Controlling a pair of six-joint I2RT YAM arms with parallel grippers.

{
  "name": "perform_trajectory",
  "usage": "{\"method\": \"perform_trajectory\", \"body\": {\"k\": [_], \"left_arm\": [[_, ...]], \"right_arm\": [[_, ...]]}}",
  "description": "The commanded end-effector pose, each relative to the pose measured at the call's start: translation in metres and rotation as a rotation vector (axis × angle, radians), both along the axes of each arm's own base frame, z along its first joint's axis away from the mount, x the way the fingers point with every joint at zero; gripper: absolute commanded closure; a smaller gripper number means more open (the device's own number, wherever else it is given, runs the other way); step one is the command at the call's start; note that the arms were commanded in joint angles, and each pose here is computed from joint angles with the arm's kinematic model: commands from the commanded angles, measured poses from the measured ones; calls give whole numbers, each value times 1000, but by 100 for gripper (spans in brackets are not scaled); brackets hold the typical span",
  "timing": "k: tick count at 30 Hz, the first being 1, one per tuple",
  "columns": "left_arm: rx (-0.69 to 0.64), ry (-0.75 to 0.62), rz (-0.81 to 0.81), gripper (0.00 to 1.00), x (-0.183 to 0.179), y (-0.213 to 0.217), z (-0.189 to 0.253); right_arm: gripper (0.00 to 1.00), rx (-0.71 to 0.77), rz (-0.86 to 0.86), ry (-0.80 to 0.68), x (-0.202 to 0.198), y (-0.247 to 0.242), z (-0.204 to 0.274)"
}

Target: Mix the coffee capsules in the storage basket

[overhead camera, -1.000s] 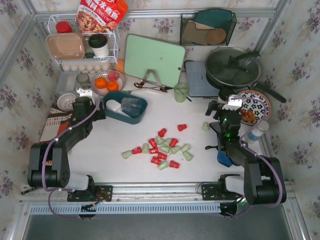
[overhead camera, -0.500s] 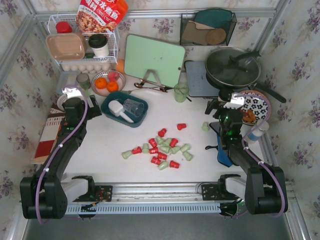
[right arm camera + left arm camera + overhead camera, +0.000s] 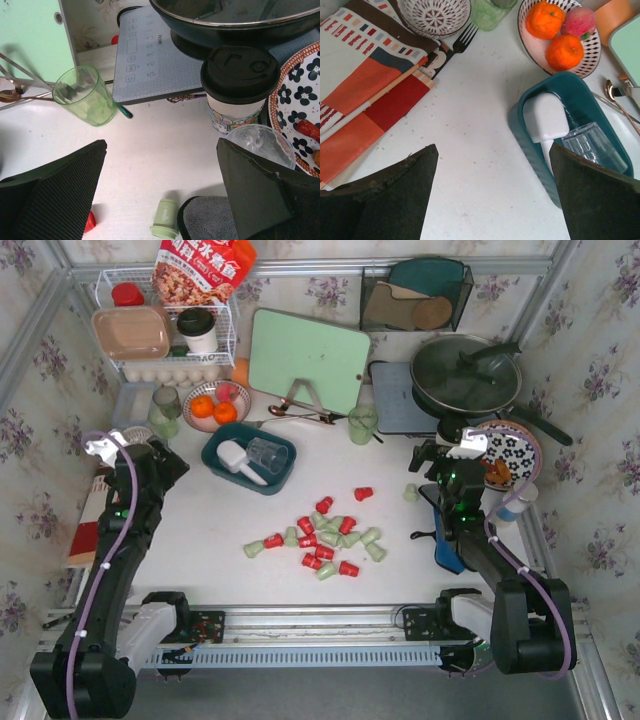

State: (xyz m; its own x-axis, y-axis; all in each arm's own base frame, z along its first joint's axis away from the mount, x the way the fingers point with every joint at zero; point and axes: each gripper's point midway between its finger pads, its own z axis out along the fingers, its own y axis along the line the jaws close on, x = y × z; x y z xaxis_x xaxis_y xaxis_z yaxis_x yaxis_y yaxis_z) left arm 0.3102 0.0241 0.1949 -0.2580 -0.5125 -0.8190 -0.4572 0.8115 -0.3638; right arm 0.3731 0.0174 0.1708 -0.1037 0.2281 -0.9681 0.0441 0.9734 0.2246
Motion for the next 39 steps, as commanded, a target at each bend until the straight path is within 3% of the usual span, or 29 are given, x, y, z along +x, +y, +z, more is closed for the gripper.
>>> {"method": "perform_trajectory", "body": {"k": [1, 6, 15, 24, 27, 30, 39], "left_arm": [[-3, 39, -46, 5, -2, -12, 7], [101, 85, -196, 7, 5, -45, 14], [416, 84, -546, 6, 33, -143, 29], [713, 151, -800, 15, 53, -225, -1], [765, 221, -839, 27, 64, -239, -22], [816, 276, -846, 32, 77, -246, -39], [974, 385, -803, 36, 105, -245, -74]], "right_arm": [[0, -11, 8, -6, 1, 1, 2], [0, -9, 25, 8, 4, 4, 2], [0, -10, 26, -5, 2, 4, 7], [0, -5, 37, -8, 3, 6, 8], [0, -2, 48, -6, 4, 8, 7], [0, 0, 57, 0, 4, 10, 6], [0, 1, 79, 6, 6, 14, 4]]}}
